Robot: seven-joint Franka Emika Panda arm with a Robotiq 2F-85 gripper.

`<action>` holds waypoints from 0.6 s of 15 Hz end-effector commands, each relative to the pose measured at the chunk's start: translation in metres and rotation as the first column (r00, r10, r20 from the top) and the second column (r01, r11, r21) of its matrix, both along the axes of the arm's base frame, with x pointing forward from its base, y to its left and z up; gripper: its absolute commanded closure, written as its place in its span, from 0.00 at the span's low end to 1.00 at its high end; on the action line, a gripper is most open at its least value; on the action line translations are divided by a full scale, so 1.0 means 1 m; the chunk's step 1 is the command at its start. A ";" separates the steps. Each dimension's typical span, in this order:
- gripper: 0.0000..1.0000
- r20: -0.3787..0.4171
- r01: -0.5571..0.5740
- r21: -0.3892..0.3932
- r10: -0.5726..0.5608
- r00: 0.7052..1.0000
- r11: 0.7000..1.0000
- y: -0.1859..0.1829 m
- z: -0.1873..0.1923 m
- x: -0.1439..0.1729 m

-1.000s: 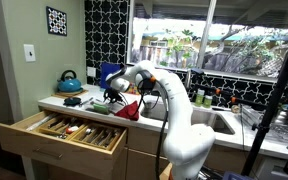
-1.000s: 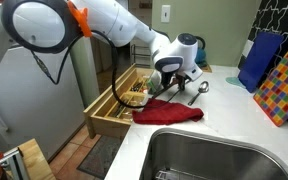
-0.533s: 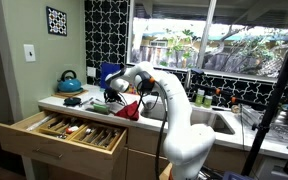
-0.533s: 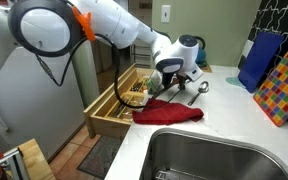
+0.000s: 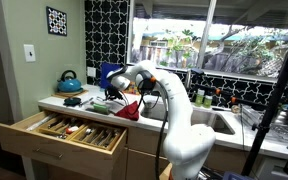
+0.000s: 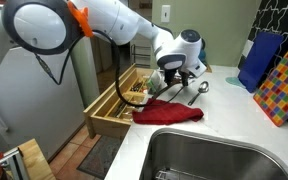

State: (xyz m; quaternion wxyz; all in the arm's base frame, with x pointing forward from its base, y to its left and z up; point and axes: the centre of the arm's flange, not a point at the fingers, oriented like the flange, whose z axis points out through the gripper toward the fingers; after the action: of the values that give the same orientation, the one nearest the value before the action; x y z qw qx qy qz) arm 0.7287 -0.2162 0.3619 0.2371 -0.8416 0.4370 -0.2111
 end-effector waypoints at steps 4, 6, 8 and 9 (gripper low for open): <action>0.99 -0.103 -0.045 -0.154 0.030 0.994 0.987 0.024 0.052 -0.068; 0.99 -0.160 -0.071 -0.242 0.033 0.987 0.968 0.038 0.058 -0.085; 0.99 -0.216 -0.115 -0.314 0.046 0.975 0.942 0.056 0.057 -0.103; 0.99 -0.242 -0.141 -0.352 0.055 0.969 0.925 0.066 0.054 -0.112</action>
State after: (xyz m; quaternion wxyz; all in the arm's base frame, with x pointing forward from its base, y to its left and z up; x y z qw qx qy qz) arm 0.6625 -0.1866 0.4165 0.0939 -0.8933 0.3906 -0.2013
